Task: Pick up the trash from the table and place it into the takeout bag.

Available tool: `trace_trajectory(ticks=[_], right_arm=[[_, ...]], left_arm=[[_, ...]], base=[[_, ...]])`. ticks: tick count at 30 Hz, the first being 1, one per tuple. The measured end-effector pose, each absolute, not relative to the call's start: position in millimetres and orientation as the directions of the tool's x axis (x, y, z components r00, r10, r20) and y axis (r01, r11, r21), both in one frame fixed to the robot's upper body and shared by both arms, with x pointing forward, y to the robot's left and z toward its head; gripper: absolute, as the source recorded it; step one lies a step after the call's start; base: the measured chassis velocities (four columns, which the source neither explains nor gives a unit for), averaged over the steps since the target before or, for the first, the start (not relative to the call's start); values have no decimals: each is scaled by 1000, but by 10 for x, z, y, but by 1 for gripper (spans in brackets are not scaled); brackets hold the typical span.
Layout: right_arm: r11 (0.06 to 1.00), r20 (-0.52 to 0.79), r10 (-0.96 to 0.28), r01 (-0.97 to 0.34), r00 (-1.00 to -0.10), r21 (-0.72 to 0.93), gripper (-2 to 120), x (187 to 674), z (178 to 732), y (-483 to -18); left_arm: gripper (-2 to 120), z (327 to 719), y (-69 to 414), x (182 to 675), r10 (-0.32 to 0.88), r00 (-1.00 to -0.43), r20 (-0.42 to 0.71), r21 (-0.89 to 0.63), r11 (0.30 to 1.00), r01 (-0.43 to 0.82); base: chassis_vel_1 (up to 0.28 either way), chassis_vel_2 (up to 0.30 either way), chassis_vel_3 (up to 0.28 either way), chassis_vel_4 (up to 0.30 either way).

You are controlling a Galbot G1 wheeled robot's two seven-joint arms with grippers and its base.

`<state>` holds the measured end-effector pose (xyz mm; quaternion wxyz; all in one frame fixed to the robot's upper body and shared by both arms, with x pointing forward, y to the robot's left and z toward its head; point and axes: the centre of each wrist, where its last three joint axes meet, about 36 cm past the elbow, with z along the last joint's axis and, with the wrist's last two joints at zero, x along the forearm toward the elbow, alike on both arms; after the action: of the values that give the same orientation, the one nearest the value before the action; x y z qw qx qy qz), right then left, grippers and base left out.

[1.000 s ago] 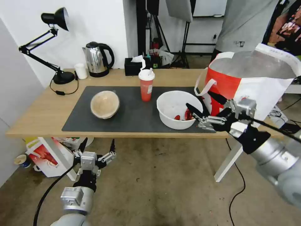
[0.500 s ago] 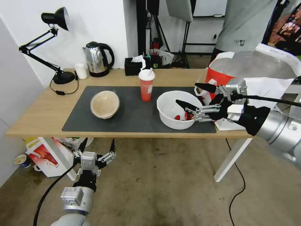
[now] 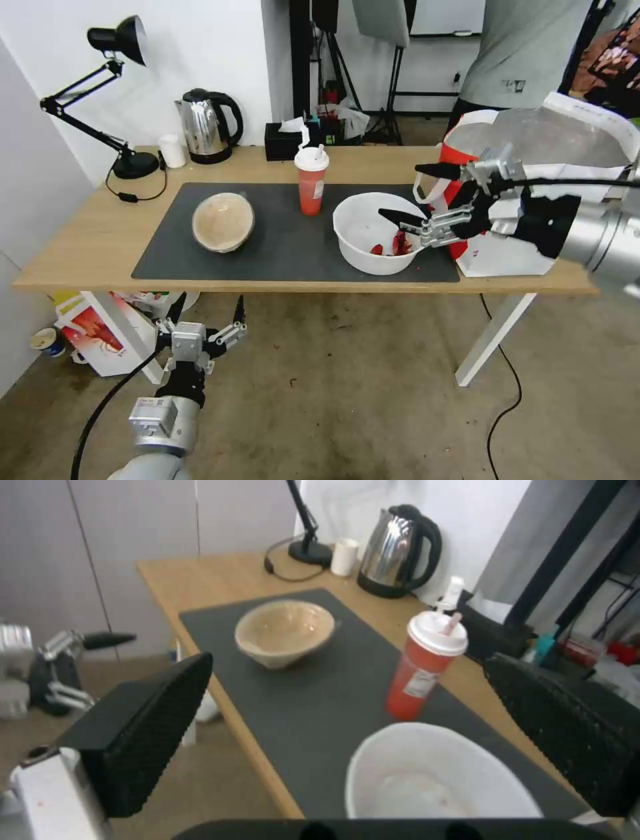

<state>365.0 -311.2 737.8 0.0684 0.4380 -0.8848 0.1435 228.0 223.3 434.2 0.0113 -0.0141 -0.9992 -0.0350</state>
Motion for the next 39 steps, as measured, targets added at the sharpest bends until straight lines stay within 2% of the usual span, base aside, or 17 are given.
trace_trajectory(ticks=[7, 23, 39], right_arm=[[543, 324, -722, -791, -611, -280, 100, 3754, 7765, -3188], [528, 389, -707, -807, -590, -265, 100, 3863, 7712, -3163], [430, 556, -693, -882, -458, -190, 100, 4188, 7580, -2822]], left_arm=[[100, 4342, 2233, 2280, 27, -999, 23, 70, 997, 29], [100, 4342, 2233, 2281, 27, -999, 23, 70, 997, 29], [100, 4342, 2233, 2280, 27, -999, 23, 70, 997, 29]], base=[[0, 0, 0, 0], [0, 0, 0, 0], [0, 0, 0, 0]])
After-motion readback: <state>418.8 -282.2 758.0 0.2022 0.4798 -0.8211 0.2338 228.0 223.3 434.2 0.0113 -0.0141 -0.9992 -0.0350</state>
